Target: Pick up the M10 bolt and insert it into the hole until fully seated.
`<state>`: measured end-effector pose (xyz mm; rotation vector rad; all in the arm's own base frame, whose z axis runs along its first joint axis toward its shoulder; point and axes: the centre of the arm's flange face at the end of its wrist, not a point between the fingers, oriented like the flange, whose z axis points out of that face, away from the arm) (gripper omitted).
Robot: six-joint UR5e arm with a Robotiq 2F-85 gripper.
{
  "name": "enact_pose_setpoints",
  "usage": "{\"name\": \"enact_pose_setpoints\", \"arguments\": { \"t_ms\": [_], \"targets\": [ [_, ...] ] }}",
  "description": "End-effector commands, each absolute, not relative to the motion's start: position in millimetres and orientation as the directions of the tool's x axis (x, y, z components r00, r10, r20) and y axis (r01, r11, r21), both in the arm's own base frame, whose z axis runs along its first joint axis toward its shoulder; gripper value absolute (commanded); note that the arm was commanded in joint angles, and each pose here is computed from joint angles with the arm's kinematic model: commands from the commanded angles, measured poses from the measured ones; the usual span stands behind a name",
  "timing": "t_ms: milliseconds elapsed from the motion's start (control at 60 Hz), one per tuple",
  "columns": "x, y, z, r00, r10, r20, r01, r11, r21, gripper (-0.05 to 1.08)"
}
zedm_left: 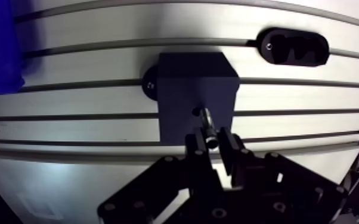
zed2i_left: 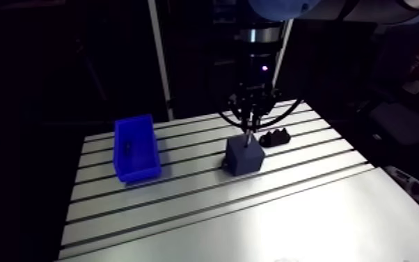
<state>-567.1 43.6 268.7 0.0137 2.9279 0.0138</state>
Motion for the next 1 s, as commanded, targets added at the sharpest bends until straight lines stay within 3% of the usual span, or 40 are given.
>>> {"name": "enact_pose_setpoints", "arguments": {
  "t_ms": [17,1000],
  "targets": [
    [-567.5,43.1,268.7,-0.977,0.010,-0.211,0.009,1.000,0.003,1.08],
    [-565.3,41.5,263.1,-0.975,0.008,-0.222,0.008,1.000,0.000,1.08]
  ]
}}
